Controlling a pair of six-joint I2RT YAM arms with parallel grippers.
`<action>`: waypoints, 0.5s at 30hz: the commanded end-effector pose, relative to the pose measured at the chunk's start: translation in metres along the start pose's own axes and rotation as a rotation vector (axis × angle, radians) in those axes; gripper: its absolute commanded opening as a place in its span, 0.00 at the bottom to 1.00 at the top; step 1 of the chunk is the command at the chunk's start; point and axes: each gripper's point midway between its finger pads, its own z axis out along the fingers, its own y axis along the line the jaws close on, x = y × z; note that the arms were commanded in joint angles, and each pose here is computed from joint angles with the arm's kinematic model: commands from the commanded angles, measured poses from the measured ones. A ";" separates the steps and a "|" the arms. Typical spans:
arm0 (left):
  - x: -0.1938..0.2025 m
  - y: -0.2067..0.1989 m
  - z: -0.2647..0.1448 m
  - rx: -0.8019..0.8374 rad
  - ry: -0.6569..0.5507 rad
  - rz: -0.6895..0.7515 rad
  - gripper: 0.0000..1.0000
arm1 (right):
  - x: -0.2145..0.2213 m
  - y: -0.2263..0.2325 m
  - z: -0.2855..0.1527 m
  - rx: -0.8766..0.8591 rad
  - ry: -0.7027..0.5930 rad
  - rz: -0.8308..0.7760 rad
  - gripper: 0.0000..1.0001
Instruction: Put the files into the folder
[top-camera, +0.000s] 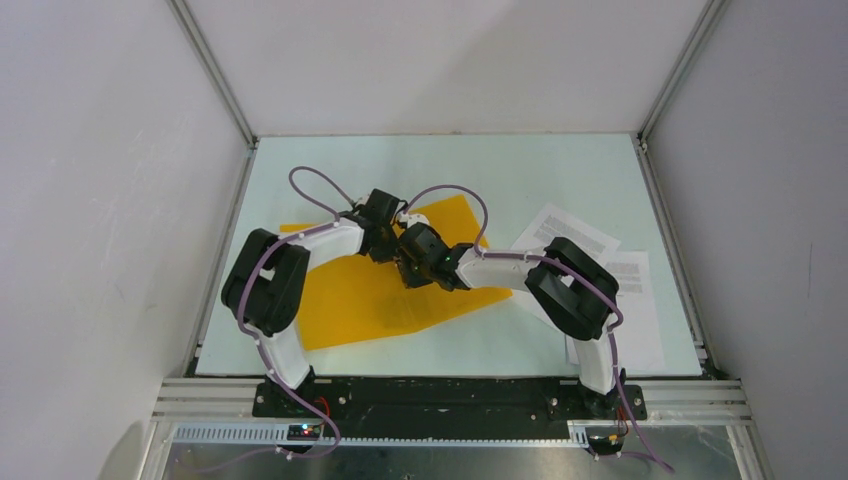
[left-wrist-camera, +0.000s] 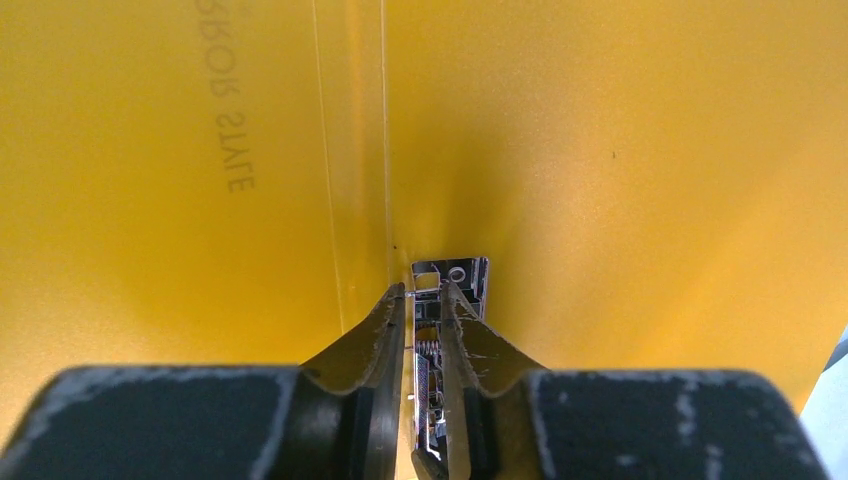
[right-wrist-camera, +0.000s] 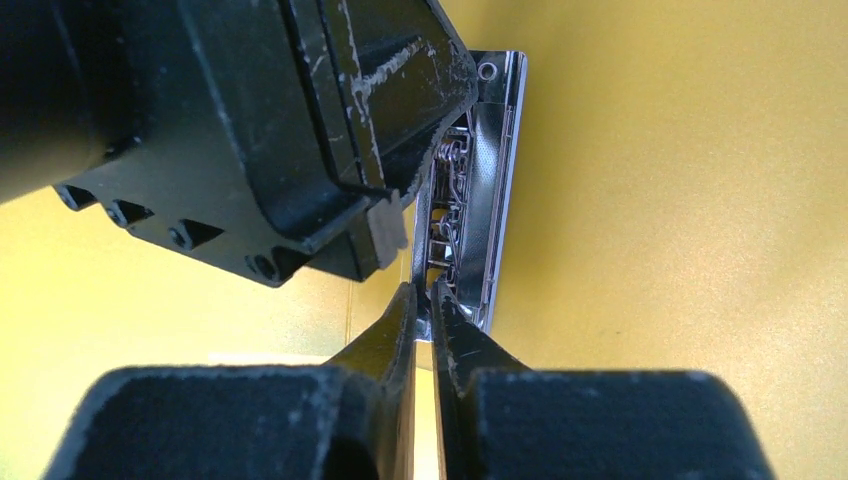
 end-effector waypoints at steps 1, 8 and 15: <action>0.038 0.060 0.017 -0.240 0.096 0.047 0.20 | 0.030 -0.045 0.009 0.198 0.046 -0.061 0.06; 0.041 0.069 0.019 -0.277 0.099 0.052 0.17 | 0.042 -0.048 0.005 0.184 0.047 -0.007 0.15; 0.045 0.073 0.022 -0.288 0.112 0.054 0.16 | 0.036 -0.047 0.002 0.165 0.036 0.030 0.15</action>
